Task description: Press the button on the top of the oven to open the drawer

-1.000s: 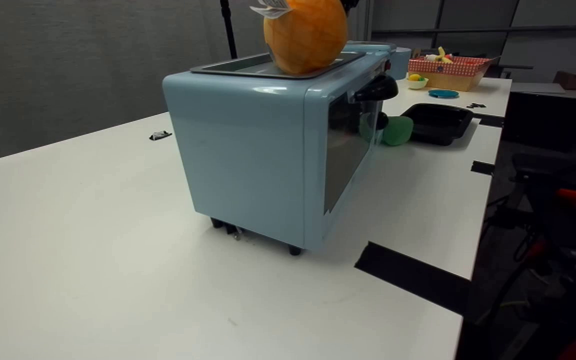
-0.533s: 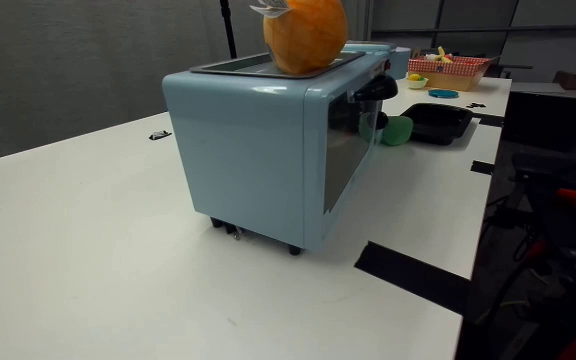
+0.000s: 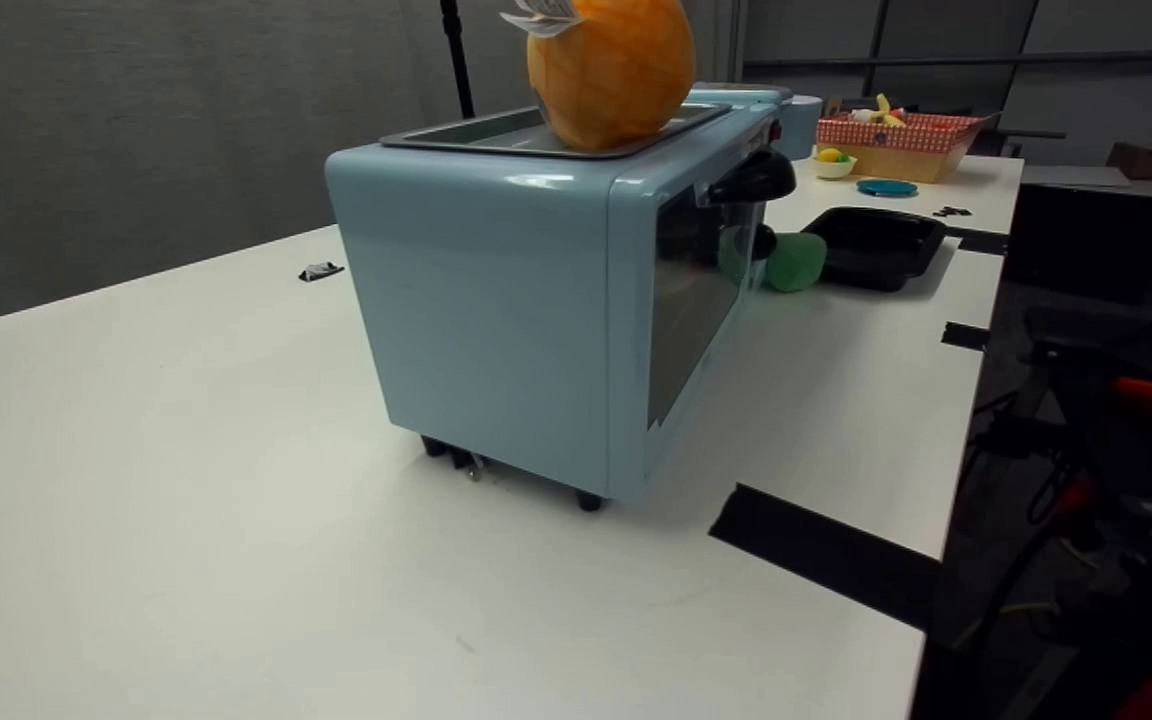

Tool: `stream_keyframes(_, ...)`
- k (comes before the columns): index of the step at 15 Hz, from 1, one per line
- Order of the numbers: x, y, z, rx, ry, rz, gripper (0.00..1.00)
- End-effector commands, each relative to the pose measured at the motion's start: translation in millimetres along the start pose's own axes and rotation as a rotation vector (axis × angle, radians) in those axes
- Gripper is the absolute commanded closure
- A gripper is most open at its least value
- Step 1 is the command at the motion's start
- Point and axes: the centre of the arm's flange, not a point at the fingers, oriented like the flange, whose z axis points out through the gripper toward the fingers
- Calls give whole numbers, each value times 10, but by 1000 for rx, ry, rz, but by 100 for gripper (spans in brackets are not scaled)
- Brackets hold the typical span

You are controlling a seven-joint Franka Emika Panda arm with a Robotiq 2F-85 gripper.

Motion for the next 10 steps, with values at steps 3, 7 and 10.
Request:
stream_keyframes(3, -401, 102, -201, 46, 56, -72, 22)
stream_keyframes(7, -490, 147, -263, 47, 72, -90, 0)
stream_keyframes(10, -551, 159, -262, 49, 74, -101, 0)
